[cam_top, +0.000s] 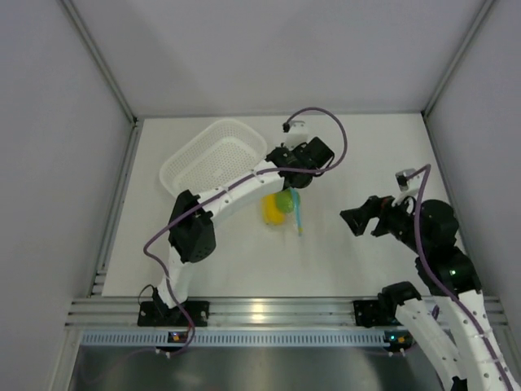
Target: Open the zip-top bag and remove the fake food
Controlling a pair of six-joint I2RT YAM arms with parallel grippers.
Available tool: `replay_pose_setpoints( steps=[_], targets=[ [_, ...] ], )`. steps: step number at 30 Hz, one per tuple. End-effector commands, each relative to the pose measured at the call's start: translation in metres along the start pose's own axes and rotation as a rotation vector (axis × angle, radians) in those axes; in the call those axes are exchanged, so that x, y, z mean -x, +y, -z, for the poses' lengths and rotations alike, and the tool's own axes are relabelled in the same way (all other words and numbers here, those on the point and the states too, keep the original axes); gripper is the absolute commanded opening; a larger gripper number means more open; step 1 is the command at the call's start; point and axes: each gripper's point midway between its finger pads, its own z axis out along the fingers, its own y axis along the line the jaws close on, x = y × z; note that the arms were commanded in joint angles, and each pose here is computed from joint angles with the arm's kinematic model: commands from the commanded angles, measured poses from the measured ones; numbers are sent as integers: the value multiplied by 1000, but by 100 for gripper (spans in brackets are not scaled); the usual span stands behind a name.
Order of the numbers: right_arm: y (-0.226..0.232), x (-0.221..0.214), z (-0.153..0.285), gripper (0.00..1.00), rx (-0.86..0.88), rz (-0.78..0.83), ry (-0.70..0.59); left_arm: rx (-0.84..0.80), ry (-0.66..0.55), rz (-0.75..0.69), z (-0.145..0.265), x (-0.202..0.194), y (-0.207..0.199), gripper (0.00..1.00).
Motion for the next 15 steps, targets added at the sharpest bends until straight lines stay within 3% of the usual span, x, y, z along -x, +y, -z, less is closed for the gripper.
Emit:
replay_pose_setpoints(
  steps=[1,6,8,11,15],
  targets=[
    [39,-4,-23,99,269,-28,55,-78,2,285,26,24,2,0],
    [45,-21,-56,99,302,-6,142,-91,24,481,32,25,-1,0],
    [35,-27,-73,98,195,73,155,-94,45,547,34,21,-2,0],
    [47,-46,-85,87,146,166,208,-93,86,620,32,11,-3,0],
    [38,-52,-93,80,50,218,190,-91,111,676,34,3,2,0]
  ],
)
